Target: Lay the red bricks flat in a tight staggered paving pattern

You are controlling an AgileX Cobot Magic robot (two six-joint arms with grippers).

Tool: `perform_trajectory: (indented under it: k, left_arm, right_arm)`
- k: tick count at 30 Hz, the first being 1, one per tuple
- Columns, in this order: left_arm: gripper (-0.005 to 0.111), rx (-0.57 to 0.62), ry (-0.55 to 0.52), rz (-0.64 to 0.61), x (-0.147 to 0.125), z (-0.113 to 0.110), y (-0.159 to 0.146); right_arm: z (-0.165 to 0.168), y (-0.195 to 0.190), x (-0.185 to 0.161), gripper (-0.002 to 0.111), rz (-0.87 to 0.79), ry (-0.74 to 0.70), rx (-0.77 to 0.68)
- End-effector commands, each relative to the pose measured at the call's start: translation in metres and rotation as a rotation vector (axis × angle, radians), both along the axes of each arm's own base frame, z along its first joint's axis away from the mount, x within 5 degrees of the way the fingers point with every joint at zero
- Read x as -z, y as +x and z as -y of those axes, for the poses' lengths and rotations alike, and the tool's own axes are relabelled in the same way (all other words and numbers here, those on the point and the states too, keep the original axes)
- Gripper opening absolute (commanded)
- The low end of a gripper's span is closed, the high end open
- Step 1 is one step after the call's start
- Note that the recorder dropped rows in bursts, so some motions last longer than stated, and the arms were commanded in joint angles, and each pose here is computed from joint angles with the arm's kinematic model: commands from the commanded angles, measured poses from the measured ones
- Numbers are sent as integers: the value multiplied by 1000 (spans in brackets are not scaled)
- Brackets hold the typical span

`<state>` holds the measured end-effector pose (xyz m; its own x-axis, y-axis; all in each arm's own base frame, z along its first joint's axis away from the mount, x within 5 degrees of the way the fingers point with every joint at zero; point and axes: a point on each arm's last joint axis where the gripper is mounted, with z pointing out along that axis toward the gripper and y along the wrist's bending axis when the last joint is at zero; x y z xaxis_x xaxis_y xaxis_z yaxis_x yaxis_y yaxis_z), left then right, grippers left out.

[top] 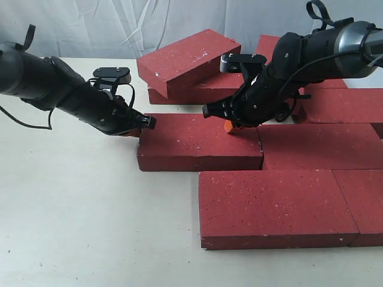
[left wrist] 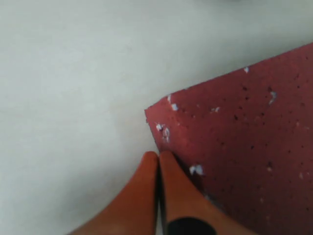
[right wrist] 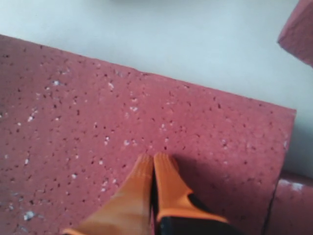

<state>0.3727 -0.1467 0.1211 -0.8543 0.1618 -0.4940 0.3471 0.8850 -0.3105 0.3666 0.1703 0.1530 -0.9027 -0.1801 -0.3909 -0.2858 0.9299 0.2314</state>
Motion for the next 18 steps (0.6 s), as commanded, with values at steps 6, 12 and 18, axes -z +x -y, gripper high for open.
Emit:
perform_trajectory:
  k: [6,12,18]
  left_arm:
    - [0,-5,-13,13,-4,4,13]
    - [0,-49,-31,-76,-8,-14,12]
    - [0,-52,-12,-167,-31,-40,4]
  right_arm:
    - [-2,6,0,-1,32,10,15]
    - [-3,5,-17,-1,52,22,7]
    - [0,-5,-48,-1,70,37,-14]
